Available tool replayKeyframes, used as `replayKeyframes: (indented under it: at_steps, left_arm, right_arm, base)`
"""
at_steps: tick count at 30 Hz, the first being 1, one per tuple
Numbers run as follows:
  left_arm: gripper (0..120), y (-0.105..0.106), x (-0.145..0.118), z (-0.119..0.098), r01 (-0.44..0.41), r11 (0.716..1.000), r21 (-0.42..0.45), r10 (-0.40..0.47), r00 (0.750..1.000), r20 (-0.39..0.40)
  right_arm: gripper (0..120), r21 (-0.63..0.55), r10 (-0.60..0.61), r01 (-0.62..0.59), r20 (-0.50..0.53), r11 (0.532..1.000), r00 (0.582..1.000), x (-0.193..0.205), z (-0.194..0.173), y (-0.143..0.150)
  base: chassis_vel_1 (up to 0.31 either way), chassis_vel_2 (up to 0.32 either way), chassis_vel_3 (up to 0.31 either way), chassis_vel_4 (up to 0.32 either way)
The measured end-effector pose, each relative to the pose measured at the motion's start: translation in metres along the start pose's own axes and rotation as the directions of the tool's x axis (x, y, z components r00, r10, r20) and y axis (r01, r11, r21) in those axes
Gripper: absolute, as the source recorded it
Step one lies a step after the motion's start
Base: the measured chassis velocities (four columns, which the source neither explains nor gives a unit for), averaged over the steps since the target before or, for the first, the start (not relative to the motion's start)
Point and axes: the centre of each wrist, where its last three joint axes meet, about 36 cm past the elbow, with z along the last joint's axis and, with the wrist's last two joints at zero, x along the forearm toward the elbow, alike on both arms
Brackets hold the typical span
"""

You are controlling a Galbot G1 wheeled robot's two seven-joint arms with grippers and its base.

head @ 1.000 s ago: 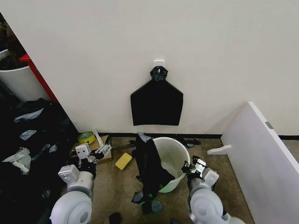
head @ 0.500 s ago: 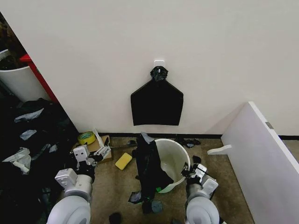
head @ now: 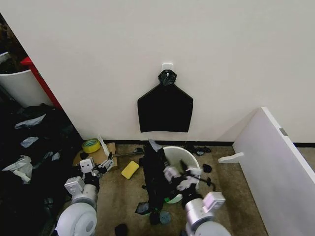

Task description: Place the garbage bag over the trash bin.

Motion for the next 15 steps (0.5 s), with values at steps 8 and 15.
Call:
replayKeyframes:
  at_steps: [8,15]
  left_arm:
    - [100,-0.005,0.009,-0.014,-0.039,0.999,0.009,0.039,0.999,-0.002]
    - [100,-0.015,0.014,-0.013,-0.060,0.998,0.032,0.061,0.998,-0.027]
  right_arm:
    - [100,0.048,-0.024,0.027,-0.060,0.998,0.998,-0.021,0.008,0.002]
    - [97,0.100,0.034,-0.023,-0.110,0.995,0.993,-0.022,0.007,0.003]
  base:
    - [0.000,0.000,0.000,0.000]
    - [0.000,0.000,0.000,0.000]
